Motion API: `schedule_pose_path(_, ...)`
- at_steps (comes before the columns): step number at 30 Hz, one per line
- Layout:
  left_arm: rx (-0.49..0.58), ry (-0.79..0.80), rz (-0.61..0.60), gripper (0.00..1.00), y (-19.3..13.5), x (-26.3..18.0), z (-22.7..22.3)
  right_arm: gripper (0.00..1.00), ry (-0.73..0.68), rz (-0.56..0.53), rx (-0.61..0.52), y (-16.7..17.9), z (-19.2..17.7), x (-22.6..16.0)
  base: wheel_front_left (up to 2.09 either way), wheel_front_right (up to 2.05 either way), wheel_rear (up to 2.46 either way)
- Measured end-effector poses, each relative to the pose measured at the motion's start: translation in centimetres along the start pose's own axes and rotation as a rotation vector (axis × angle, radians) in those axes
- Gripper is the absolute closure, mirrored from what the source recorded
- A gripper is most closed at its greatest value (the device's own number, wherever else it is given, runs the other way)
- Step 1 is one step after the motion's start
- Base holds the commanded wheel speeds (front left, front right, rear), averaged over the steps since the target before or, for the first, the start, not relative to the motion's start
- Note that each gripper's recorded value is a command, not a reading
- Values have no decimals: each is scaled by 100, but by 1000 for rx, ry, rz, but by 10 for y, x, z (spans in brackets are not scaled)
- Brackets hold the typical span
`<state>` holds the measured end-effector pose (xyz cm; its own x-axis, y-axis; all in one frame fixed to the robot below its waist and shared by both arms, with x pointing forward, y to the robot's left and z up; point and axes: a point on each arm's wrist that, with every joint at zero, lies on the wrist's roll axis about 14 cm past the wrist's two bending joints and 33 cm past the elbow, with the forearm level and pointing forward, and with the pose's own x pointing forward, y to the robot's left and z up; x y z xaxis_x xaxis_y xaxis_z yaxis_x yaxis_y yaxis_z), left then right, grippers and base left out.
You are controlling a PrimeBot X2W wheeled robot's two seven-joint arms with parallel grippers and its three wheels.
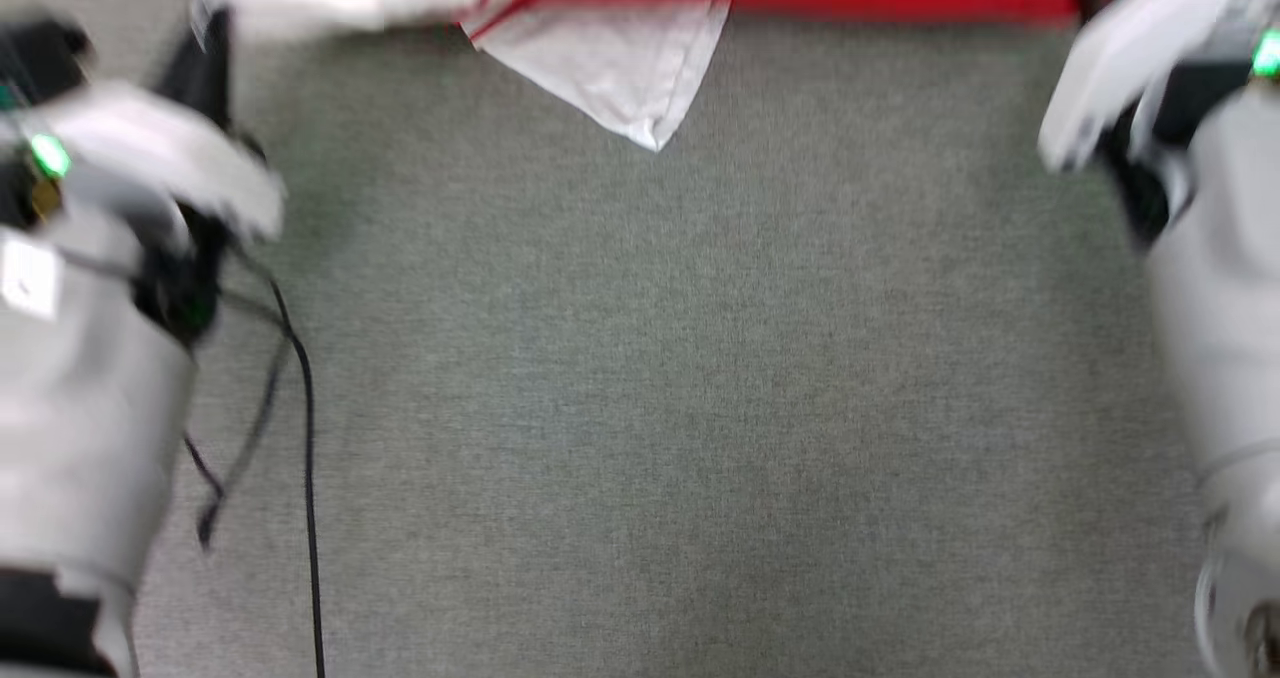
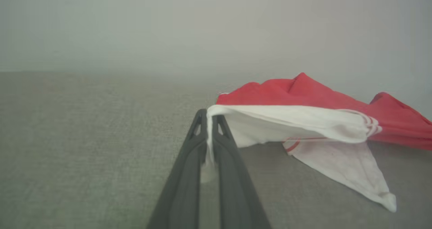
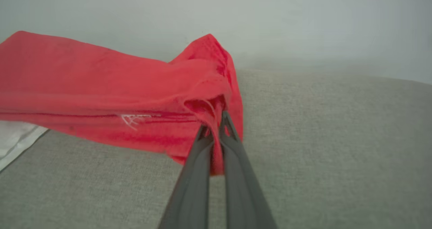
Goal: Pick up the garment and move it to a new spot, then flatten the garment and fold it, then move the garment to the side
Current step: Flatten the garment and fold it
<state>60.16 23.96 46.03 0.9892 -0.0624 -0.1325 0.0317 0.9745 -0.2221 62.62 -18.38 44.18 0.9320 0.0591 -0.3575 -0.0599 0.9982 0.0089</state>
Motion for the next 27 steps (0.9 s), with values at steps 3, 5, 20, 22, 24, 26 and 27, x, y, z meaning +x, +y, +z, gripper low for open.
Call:
schedule_pose_path(3, -4, 45, -5, 100, 0, -27, -19, 100, 34, 7, 15, 2, -24, -20, 0, 0, 0)
schedule_pose_path(5, -9, 70, -3, 100, 2, -45, -29, 100, 40, 9, 26, 1, -36, -33, 0, 0, 0)
schedule_pose_path(20, -19, 156, 42, 100, 14, -173, -64, 100, 82, 8, 90, -19, -80, -141, 0, 0, 0)
schedule_pose_path(22, -41, 162, 58, 100, 14, -189, -67, 100, 77, 10, 106, -20, -84, -155, 0, 0, 0)
schedule_pose_path(24, -60, 176, 73, 100, 15, -205, -70, 100, 70, 11, 130, -19, -89, -171, 0, 0, 0)
schedule_pose_path(26, -80, 181, 81, 100, 12, -219, -70, 100, 55, 5, 150, -22, -91, -185, 0, 0, 0)
schedule_pose_path(27, -88, 187, 87, 100, 12, -227, -71, 100, 61, 2, 153, -23, -95, -193, 0, 0, 0)
